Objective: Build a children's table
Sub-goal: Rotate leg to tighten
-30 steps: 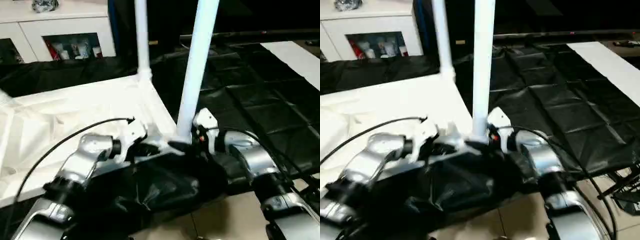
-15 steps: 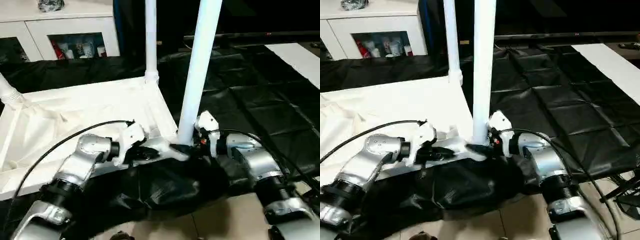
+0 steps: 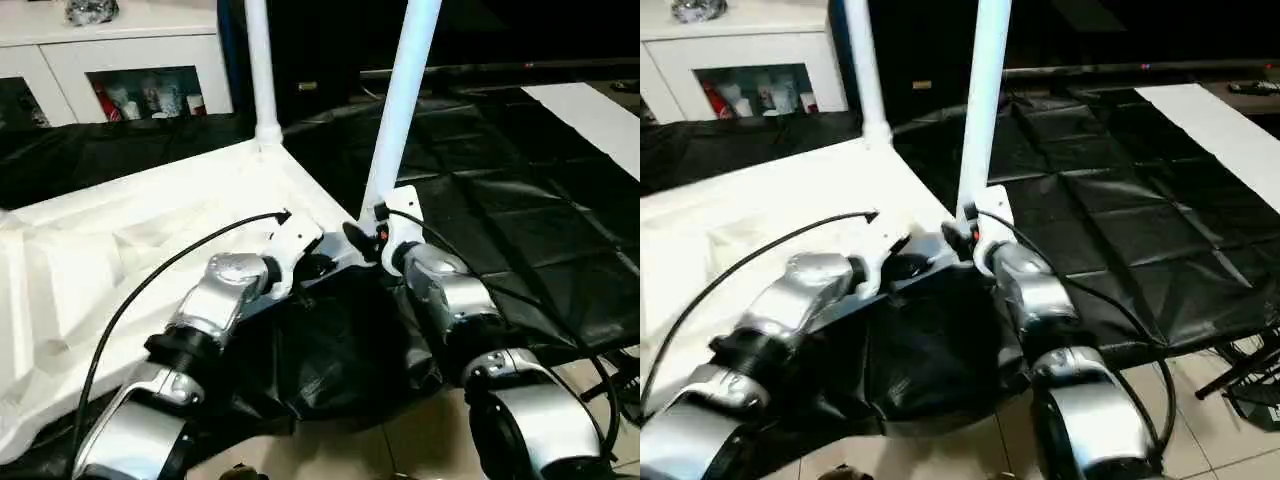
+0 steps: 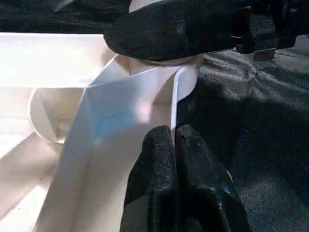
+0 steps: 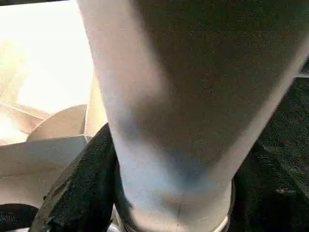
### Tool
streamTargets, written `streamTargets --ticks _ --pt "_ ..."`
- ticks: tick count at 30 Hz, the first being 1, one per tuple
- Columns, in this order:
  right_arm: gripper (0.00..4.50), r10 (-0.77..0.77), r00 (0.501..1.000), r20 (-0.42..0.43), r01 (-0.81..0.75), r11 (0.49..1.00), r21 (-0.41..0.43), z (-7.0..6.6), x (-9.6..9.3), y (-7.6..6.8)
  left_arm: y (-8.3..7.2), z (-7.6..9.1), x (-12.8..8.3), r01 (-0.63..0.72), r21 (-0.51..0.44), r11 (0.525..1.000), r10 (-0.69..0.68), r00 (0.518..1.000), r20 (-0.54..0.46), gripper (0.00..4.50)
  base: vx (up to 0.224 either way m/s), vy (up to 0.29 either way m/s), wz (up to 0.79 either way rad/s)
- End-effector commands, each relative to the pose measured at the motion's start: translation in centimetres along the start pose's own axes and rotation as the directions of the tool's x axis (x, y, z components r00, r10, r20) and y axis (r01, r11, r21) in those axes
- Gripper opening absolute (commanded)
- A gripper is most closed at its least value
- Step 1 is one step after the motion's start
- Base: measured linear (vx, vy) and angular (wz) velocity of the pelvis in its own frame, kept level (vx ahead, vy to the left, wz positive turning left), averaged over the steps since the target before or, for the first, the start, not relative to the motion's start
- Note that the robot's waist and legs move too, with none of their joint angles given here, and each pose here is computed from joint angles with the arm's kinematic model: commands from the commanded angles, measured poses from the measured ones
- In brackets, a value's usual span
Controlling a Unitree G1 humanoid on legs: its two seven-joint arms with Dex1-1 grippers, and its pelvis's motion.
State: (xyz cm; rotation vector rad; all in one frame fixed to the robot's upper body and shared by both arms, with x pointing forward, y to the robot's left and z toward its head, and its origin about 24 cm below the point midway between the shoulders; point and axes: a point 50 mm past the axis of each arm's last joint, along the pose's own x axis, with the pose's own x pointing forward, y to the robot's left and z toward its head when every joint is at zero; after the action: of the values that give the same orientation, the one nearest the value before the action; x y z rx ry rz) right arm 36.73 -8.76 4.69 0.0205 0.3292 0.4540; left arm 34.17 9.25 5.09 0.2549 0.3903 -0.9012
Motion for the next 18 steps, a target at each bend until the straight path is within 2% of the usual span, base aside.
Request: streamTargets --ticks 1,3,6,9,14,18 --pt "3.37 0.210 0.977 -0.038 -0.206 0.975 0.088 -1.3 1.0 4.9 0.6 3.0 0.3 -0.083 0.041 0.996 0.078 0.991 0.112 0.00 0.000 0.000 0.00" --pt "3.47 0.231 0.972 -0.034 -0.227 0.970 0.090 -1.3 1.0 5.0 0.3 2.9 0.1 -0.049 0.055 0.997 0.042 0.991 0.130 0.00 0.000 0.000 0.00" --pt "3.75 0.227 0.973 -0.029 -0.226 0.973 0.043 -1.2 0.8 4.3 0.1 2.4 -0.4 -0.003 0.077 0.997 -0.007 0.990 0.141 0.00 0.000 0.000 0.00" --pt "3.75 0.273 0.962 -0.018 -0.273 0.962 0.001 -0.9 0.4 3.6 0.1 2.0 -0.9 0.028 0.089 0.996 -0.040 0.990 0.137 0.00 0.000 0.000 0.00" --pt "3.75 0.448 0.893 -0.035 -0.449 0.886 -0.120 -0.9 -1.3 2.5 -0.3 1.4 -2.2 0.138 0.133 0.982 -0.156 0.977 0.142 0.00 0.000 0.000 0.00" --pt "3.75 0.543 0.834 -0.098 -0.552 0.813 -0.186 -1.5 -2.9 1.3 -0.7 0.8 -3.2 0.226 0.165 0.960 -0.248 0.961 0.127 0.00 0.000 0.000 0.00"
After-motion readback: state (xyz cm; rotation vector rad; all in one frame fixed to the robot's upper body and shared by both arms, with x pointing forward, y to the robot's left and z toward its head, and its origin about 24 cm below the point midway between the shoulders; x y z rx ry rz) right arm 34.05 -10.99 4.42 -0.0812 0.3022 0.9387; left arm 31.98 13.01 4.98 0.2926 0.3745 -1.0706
